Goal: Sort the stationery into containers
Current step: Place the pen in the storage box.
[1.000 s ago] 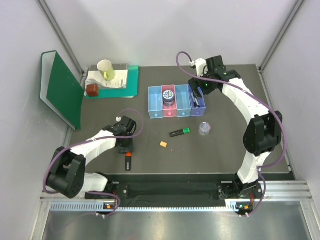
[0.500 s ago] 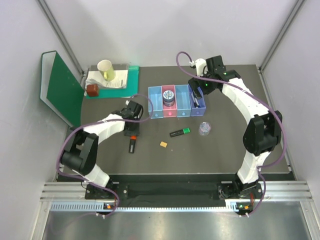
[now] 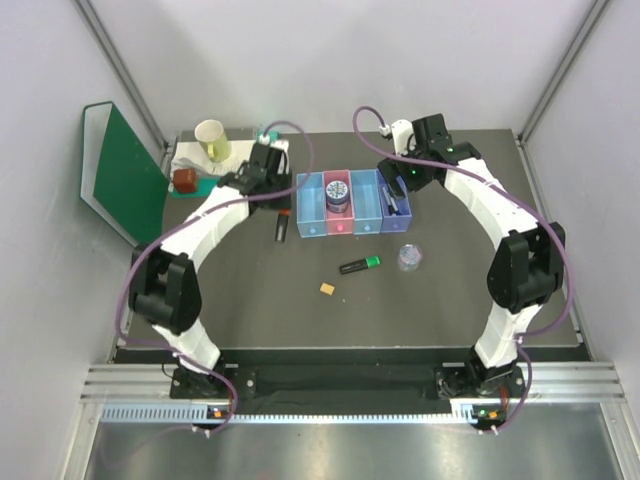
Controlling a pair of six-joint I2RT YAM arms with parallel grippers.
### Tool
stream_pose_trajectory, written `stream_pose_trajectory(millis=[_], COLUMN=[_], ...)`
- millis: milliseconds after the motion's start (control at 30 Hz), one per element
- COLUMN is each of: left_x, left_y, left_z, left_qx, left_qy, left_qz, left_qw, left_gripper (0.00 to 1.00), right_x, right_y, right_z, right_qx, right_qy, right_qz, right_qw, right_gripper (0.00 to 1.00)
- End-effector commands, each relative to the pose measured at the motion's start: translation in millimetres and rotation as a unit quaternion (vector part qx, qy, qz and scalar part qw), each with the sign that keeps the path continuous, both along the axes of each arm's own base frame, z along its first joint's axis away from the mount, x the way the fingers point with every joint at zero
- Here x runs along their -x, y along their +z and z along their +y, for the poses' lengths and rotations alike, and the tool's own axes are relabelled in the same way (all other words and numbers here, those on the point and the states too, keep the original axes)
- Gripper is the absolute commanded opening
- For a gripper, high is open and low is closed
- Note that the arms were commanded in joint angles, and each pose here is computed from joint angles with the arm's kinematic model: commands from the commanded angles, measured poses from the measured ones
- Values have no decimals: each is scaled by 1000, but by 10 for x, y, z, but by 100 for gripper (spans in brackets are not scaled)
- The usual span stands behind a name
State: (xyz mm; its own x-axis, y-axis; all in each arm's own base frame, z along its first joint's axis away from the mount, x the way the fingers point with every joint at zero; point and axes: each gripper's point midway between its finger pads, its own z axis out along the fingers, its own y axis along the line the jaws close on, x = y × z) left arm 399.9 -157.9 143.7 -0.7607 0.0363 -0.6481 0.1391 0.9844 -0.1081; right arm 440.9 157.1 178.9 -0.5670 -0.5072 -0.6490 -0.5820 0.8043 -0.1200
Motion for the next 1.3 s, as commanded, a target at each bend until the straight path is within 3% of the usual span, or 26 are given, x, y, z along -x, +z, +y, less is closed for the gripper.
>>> stream_pose_trajectory(millis=[0, 300, 633, 667, 833, 1000, 1267], left_x=[-502, -1244, -1473, -1469, -1472, -1495, -1485], left_y=[473, 422, -25, -58, -45, 68, 142], left_z=[-301, -649, -679, -666, -645, -676, -672], left_qx=[67, 116, 101, 99, 97, 103, 104], left_qy=[-40, -37, -30, -30, -34, -43, -43], left_qz=[-52, -72, -58, -55, -62, -77, -79], left_qw=[996, 990, 993, 993, 993, 991, 991], left_gripper=[0, 0, 0, 10, 22, 50, 55], right_x=[-21, -39, -7, -1, 47, 103, 174], right_y=[260, 311, 303, 311, 219, 163, 239], right_z=[-25, -64, -78, -75, -77, -77, -74], right_qx=[-7, -7, -9, -8, 0, 5, 7], right_qy=[-6, -10, -6, -1, 9, 22, 33], right_qz=[-42, -50, -46, -48, -36, -32, -41], right_qw=[999, 999, 999, 999, 999, 999, 999], right_gripper=[84, 85, 86, 86, 87, 87, 88])
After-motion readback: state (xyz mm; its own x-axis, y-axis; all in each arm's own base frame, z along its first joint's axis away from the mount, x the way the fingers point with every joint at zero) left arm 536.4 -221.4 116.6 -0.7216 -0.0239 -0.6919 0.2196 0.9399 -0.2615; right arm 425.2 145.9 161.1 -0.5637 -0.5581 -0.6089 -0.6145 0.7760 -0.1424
